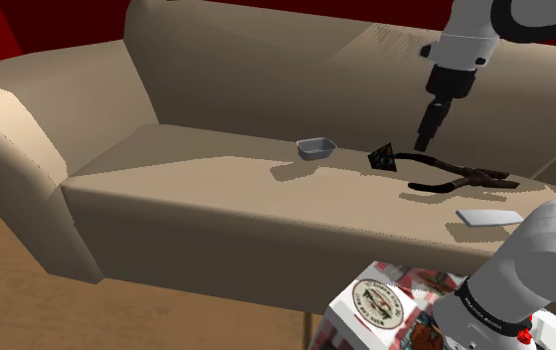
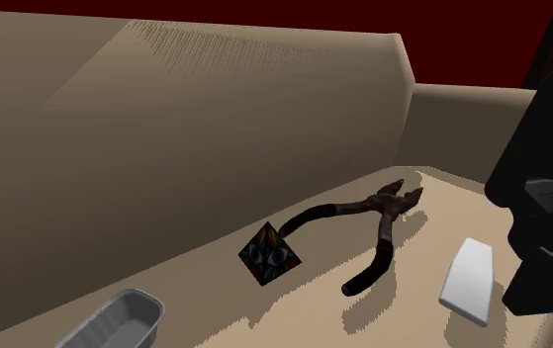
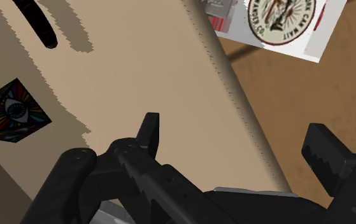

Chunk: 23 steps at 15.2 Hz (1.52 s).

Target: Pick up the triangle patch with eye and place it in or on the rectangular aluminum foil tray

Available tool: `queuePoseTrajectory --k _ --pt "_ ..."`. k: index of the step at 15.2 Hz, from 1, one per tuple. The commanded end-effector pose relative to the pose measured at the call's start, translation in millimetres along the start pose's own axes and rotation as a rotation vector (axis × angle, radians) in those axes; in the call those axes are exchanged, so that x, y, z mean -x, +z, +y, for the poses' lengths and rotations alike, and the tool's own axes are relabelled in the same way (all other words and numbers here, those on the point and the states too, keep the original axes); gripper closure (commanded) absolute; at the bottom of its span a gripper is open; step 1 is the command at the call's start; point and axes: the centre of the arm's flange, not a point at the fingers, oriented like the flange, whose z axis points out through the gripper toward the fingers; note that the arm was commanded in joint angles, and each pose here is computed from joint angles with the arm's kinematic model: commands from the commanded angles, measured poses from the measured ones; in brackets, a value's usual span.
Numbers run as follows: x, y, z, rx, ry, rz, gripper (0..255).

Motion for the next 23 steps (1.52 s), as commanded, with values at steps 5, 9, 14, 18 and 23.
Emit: queuePoseTrajectory --k 5,9,14,18,23 --pt "-22.9 23.8 39.9 0.033 -0.065 -0.061 0" --pt "-46.9 47.7 79.1 0.066 -0.129 -0.123 0" --pt "-78.3 78.0 127.0 0.107 -0.210 -0.200 0" --pt "-104.5 102.5 164.3 0.141 -0.274 -0.261 0" --pt "-138.5 133.8 209.7 0.182 -0.355 -0.338 0"
